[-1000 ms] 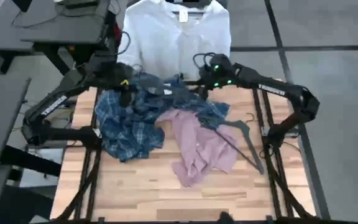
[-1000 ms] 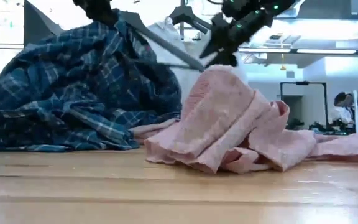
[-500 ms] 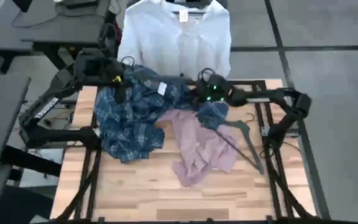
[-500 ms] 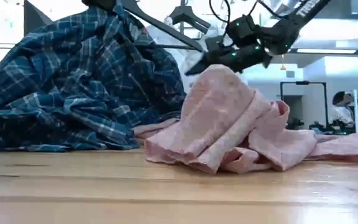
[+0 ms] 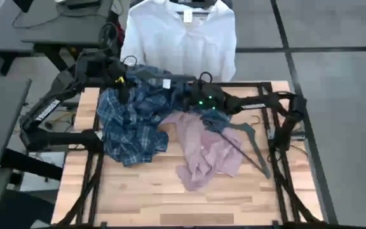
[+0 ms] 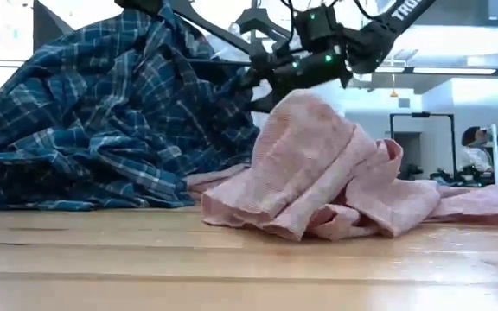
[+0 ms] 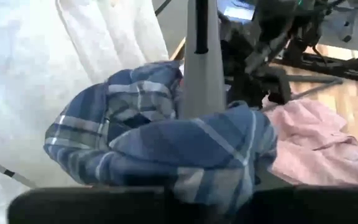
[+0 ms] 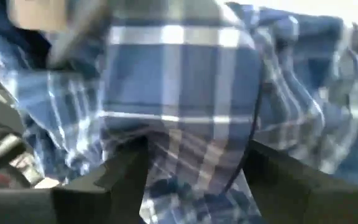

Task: Hang clothes
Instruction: Hang the blue long sleeve on the hanger rack

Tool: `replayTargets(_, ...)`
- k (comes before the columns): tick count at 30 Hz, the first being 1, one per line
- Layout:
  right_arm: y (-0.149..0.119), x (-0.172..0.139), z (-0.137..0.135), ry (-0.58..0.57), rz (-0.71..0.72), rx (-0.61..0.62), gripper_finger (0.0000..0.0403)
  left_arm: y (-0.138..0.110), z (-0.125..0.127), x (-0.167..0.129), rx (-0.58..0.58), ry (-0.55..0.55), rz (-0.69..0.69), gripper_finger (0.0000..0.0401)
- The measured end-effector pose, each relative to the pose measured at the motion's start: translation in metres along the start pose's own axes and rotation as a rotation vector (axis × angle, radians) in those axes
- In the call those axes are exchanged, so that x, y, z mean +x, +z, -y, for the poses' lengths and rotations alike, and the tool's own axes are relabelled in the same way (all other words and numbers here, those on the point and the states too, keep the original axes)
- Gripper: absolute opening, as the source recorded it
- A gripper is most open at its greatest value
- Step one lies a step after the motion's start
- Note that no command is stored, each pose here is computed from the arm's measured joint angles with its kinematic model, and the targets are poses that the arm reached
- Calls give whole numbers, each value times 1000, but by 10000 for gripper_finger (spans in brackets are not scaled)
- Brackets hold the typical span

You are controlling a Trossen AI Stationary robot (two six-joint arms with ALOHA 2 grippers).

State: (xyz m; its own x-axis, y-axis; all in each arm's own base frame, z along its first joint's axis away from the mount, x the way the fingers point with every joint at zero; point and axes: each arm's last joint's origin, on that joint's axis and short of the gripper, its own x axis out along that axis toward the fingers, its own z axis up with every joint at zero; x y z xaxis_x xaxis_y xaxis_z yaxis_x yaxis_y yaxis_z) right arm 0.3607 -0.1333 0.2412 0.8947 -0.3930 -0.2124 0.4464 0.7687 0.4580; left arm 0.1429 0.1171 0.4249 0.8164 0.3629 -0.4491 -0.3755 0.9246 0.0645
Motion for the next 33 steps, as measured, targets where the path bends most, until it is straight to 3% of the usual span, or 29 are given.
replayTargets(4, 2, -11, -2, -36, -80, 5, 235, -1, -3, -1, -1, 18, -3, 34)
replayTargets(14, 13, -24, -9, -26, -68, 161, 235, -2, -12, 13, -18, 43, -44, 34)
replayTargets(20, -6, -7, -2, -103, -60, 261, 235, -1, -13, 15, -4, 36, -30, 34)
replayTargets(27, -20, 22, 8, -113, -39, 308, 235, 0, -12, 13, -15, 16, -15, 34)
replayTargets(33, -13, 41, 12, -115, -12, 306, 210, 0, -11, 13, -14, 11, -16, 34)
